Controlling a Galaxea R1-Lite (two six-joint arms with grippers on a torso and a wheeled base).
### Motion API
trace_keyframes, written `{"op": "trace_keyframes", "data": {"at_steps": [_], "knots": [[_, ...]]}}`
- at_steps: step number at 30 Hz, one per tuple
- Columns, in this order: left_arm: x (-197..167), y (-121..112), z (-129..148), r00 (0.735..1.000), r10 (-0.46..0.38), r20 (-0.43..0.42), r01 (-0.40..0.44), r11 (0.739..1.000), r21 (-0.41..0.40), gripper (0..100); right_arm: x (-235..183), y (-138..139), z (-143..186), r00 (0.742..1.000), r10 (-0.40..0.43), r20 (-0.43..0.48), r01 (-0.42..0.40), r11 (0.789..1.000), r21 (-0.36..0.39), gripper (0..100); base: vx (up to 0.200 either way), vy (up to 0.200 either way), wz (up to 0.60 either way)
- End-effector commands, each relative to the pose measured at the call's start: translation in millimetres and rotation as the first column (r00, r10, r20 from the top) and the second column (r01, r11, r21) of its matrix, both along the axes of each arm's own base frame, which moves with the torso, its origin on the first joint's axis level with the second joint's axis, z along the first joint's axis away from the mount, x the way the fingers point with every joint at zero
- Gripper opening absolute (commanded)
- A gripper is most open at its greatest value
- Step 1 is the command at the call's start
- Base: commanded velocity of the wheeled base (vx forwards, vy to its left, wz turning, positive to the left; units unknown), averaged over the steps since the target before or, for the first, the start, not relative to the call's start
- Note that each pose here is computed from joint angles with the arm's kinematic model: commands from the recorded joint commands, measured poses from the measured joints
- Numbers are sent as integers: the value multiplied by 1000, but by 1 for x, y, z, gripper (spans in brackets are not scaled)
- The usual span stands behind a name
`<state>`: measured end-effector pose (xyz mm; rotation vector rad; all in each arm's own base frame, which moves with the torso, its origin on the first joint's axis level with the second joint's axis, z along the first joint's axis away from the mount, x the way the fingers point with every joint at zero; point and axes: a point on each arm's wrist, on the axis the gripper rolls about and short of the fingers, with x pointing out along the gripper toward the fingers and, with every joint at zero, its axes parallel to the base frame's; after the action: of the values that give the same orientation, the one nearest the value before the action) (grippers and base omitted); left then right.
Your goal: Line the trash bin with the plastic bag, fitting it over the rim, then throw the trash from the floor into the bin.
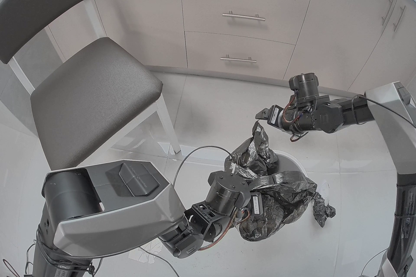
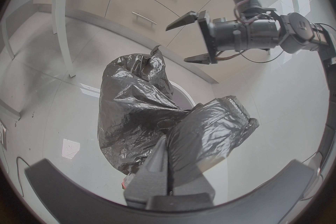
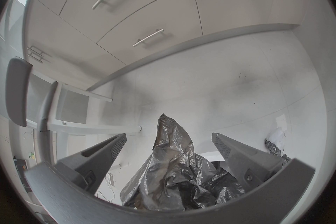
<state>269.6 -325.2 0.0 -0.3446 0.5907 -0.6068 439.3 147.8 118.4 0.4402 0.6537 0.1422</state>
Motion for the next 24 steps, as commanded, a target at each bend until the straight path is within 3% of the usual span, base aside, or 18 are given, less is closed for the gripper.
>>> {"op": "trace_keyframes", "data": {"at_steps": [1,5,24], "knots": [[1,0,-1,1000,2,0,-2,1000,0,0,21,13,-38,998,16,-62,-18,999,-36,100,0,0,0],[1,0,0,1000,2,1,-2,1000,-2,0,25,16,-55,997,18,-79,-22,999,-46,100,0,0,0],[1,0,0,1000,2,0,-2,1000,-1,0,31,27,-62,997,43,-63,-49,995,-92,100,0,0,0]]}}
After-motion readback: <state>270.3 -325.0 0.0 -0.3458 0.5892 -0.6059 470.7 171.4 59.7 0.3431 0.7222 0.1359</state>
